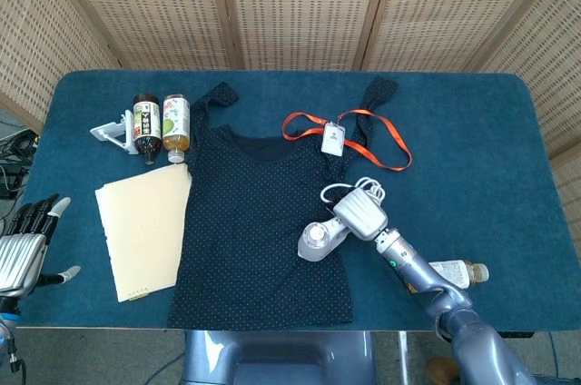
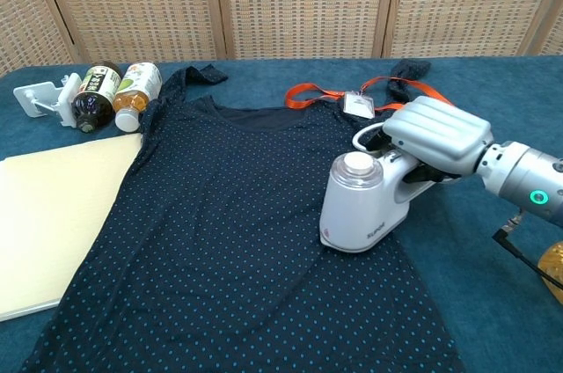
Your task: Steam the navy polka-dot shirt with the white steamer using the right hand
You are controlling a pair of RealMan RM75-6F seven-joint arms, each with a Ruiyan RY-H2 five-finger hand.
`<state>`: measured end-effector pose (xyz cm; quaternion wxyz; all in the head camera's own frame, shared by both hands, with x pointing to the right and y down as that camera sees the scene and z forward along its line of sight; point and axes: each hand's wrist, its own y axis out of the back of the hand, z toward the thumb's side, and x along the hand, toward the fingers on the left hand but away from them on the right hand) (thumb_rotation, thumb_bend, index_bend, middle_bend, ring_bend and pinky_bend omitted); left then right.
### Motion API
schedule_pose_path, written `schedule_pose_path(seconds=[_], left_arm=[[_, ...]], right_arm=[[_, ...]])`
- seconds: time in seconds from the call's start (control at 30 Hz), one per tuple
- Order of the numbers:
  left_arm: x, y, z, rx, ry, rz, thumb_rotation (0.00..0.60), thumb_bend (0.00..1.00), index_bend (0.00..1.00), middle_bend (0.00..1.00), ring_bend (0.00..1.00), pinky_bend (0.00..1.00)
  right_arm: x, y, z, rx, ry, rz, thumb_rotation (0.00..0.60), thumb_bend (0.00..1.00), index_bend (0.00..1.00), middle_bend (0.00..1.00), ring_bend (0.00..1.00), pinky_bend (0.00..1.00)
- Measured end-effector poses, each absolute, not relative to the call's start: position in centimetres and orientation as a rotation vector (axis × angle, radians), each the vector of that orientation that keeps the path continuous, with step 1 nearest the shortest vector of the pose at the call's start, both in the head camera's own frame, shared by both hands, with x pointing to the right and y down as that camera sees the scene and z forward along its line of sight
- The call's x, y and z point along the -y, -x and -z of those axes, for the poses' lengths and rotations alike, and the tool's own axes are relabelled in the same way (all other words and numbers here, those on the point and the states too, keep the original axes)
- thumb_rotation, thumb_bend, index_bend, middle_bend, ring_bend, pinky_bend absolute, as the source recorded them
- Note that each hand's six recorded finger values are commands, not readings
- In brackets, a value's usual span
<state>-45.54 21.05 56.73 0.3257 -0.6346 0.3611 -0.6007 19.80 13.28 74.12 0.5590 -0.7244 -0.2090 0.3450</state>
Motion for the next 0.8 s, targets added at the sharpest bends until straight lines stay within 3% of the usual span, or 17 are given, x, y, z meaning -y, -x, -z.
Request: schedule_pose_path(seconds=[0.8], left_arm=[[-21.2,45.7,-56.2,-0.967,1.658,1.562,0.600,0.00,0.00,0.00,0.00,0.00]], right_arm=[[-23.3,-12.3,-72.5,0.276,1.860,-0.405,0.600,1.00,0.86,0.70,0.80,1.00]])
